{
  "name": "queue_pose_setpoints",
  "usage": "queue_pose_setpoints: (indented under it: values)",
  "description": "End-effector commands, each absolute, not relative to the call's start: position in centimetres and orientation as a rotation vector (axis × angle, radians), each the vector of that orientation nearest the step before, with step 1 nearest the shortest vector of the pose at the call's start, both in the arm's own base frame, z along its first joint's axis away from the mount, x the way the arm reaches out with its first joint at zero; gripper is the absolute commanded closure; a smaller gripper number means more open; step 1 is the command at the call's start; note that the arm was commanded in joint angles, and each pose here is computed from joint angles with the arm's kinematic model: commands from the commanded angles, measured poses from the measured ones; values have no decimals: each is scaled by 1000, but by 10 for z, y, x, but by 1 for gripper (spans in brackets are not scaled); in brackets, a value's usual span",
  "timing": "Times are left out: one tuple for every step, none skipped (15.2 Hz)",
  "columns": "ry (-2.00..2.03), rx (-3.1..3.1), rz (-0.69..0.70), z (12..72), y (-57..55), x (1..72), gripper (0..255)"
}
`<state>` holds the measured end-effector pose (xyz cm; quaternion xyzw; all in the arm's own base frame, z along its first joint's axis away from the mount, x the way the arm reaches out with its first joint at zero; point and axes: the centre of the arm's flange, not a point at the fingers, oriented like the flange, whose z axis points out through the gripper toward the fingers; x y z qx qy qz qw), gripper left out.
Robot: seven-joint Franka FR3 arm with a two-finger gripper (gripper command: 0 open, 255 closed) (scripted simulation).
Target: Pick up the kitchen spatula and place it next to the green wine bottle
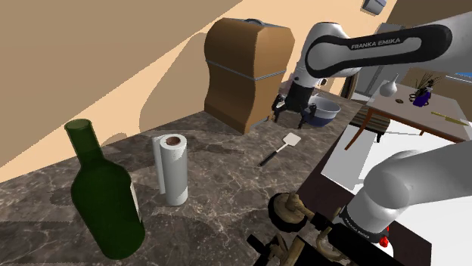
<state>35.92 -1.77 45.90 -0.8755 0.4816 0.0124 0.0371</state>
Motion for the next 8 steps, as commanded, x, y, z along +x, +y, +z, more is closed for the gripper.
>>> queue_pose_setpoints:
  values:
    - [1705, -2560, 48, 434, -23, 362, 0]
    - [1807, -2494, 55, 421, -26, 363, 0]
    - [1906, -2425, 61, 408, -29, 363, 0]
    - [2003, -2352, 67, 395, -32, 364, 0]
    - [2097, -2275, 73, 382, -34, 364, 0]
    - [2125, -2250, 75, 378, -35, 364, 0]
    - [2125, -2250, 75, 373, -35, 364, 0]
    - [2125, -2250, 75, 368, -35, 363, 0]
